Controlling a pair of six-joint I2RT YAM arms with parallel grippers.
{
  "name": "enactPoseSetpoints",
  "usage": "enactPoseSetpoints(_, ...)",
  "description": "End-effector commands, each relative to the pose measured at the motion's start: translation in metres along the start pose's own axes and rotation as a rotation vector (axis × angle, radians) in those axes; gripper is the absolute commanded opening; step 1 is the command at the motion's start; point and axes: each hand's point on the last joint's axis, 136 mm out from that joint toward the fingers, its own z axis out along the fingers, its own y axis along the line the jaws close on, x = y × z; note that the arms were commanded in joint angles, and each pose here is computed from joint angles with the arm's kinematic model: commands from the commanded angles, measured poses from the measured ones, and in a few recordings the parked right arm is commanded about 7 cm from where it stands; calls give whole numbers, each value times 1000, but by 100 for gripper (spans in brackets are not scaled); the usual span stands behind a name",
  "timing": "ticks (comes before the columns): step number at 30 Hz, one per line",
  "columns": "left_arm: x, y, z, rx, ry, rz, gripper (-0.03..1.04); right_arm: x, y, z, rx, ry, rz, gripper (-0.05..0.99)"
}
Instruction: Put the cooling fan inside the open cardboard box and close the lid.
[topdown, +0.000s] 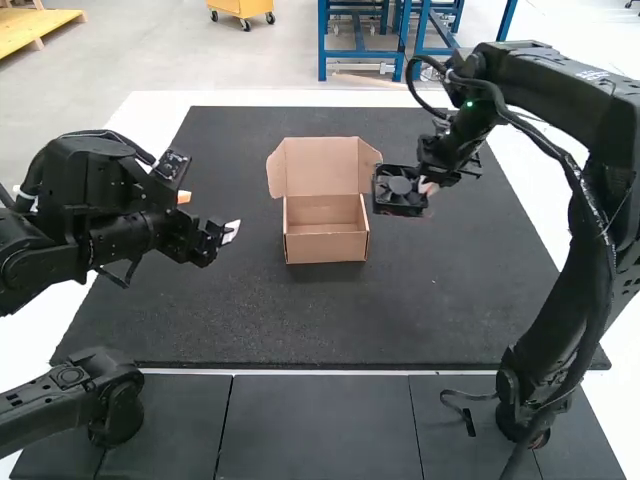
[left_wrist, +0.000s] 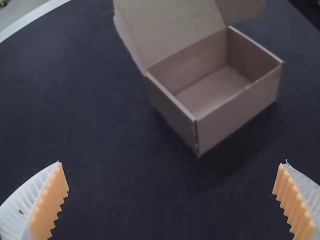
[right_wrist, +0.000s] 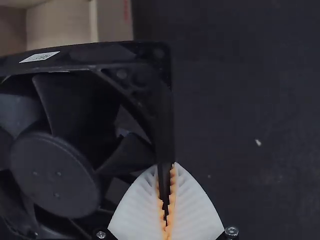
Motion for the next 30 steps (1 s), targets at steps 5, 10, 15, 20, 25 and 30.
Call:
enactPoseSetpoints(5, 6, 4, -5, -14, 9, -14, 97, -6, 50, -5, -102, -65, -33, -1)
enactPoseSetpoints(10, 8, 5, -5, -19, 19, -13, 97, -7, 59, 3, -111, -60, -47, -1)
enactPoseSetpoints(15, 8, 6, -5, -28, 20, -15, 97, -2, 71, 9, -122, -40, -70, -1)
enactPoseSetpoints(20, 9, 9, -5, -37, 23, -12, 97, -4, 85, 11, -135, -34, -101, -1)
enactPoseSetpoints(25, 10, 8, -4, -36, 23, -2, 97, -8, 97, 16, -143, -22, -122, -1)
enactPoseSetpoints(30, 10, 9, -4, -37, 23, -2, 97, -11, 105, 26, -144, -3, -135, -1)
